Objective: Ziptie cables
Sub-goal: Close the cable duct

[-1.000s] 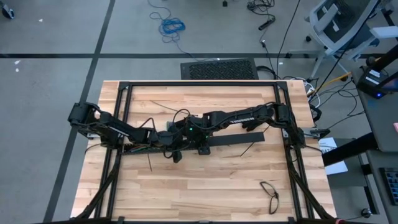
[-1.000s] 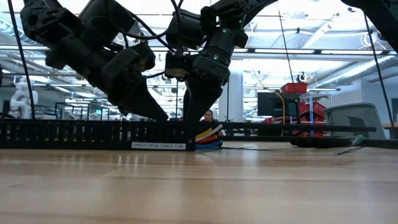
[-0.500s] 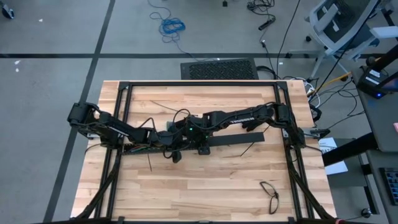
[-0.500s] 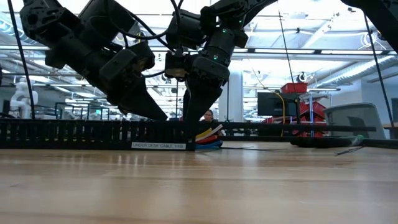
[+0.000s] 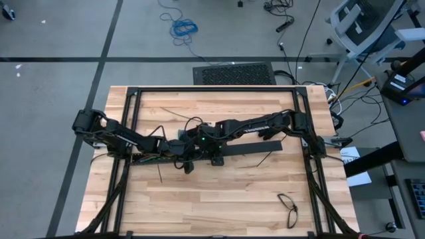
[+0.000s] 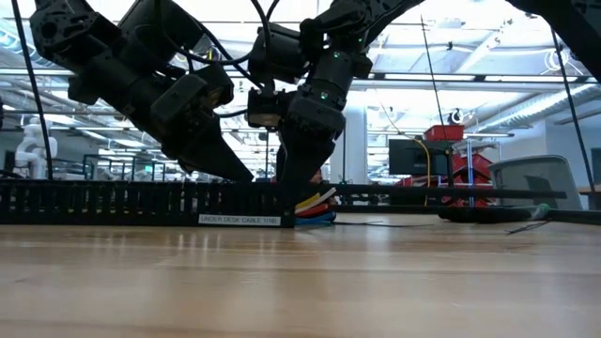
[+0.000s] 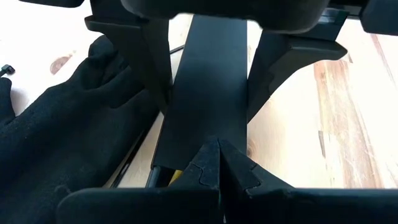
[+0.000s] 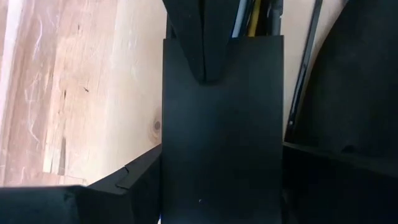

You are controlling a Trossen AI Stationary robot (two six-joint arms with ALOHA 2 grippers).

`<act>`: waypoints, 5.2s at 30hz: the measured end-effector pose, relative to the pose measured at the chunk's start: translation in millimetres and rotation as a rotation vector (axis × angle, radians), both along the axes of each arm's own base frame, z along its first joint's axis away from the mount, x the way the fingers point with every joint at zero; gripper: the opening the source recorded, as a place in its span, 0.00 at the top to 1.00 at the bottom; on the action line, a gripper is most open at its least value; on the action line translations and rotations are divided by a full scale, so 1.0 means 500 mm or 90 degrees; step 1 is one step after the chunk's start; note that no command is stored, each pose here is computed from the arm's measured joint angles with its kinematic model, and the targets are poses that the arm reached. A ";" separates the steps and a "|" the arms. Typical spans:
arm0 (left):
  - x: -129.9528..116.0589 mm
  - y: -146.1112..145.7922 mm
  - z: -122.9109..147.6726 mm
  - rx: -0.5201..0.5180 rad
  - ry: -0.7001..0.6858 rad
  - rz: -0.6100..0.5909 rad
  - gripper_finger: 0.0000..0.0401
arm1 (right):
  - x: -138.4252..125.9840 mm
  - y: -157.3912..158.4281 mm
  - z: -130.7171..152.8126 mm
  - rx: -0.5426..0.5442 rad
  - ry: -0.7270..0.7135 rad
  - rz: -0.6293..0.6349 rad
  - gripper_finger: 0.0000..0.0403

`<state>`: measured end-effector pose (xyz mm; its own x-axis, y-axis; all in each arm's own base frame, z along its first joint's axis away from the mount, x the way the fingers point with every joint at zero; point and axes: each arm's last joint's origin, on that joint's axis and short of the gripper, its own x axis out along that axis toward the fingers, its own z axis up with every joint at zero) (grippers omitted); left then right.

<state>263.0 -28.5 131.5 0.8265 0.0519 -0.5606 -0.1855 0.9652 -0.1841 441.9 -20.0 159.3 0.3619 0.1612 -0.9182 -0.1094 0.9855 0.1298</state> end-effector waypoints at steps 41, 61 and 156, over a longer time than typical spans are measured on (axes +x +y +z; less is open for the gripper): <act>0.001 -0.001 0.002 0.003 -0.005 -0.001 0.69 | 0.001 -0.001 -0.003 -0.006 -0.001 -0.001 0.36; -0.007 0.002 0.015 0.005 -0.007 0.003 0.52 | 0.001 -0.001 -0.003 -0.002 0.000 0.000 0.36; -0.013 0.025 0.006 0.105 0.093 -0.059 0.22 | 0.002 0.000 -0.003 -0.006 -0.006 0.007 0.36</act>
